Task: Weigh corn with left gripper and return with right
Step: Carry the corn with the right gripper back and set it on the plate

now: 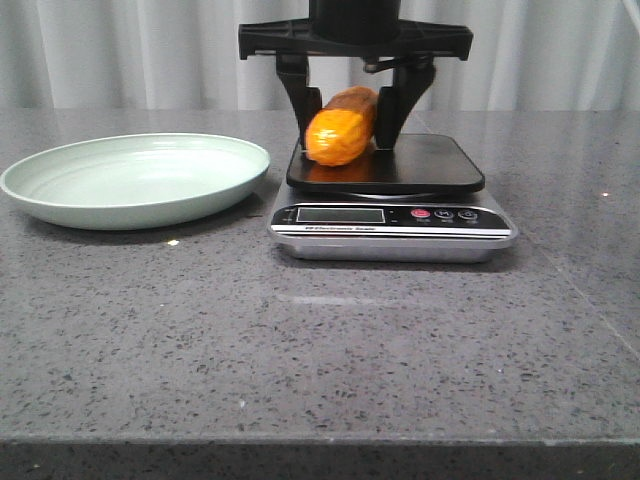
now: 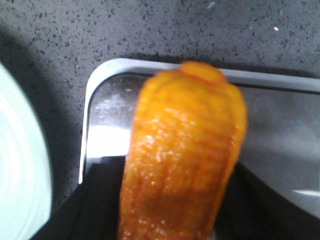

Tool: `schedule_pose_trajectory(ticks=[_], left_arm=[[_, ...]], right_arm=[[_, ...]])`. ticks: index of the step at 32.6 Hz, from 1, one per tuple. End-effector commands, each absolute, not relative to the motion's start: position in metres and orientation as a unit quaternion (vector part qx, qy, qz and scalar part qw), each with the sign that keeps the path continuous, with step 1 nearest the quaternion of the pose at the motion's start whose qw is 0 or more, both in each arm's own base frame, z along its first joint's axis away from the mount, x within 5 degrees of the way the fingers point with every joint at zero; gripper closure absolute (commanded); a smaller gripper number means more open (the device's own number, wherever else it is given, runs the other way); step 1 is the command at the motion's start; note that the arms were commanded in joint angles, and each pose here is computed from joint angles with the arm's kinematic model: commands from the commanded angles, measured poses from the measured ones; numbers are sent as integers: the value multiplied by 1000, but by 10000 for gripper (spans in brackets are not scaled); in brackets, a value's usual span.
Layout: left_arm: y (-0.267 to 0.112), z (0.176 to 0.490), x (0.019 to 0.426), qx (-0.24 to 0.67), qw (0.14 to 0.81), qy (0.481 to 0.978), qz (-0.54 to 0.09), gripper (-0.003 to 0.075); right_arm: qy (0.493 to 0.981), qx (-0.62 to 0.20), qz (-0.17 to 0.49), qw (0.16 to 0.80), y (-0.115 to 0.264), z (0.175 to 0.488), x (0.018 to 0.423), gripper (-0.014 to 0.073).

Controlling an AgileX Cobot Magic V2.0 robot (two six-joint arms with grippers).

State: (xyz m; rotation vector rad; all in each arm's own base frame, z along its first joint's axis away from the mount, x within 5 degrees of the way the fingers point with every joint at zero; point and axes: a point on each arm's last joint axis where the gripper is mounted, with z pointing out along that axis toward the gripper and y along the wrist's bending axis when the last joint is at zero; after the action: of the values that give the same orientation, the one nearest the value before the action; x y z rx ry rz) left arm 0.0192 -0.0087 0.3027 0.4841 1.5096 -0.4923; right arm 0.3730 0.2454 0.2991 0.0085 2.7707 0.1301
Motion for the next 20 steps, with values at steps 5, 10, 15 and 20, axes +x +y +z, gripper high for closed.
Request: schedule_pose_trajectory(ticks=[5,10,15,20], left_arm=[[-9,317,18,207,703,639,-233,594],[-9,317,18,207,703,639,-233,594],[-9,317,18,207,703,639,-233,594],[-9,317,18,207,703,639,-233,594]], right_arm=[[973,-23,94,207,246,355,354,438],[949,-75,184,243,278,376,342,430],[929,-86,247,263,303,377,338,430],[917,-96,273,273,327,364,338,372]])
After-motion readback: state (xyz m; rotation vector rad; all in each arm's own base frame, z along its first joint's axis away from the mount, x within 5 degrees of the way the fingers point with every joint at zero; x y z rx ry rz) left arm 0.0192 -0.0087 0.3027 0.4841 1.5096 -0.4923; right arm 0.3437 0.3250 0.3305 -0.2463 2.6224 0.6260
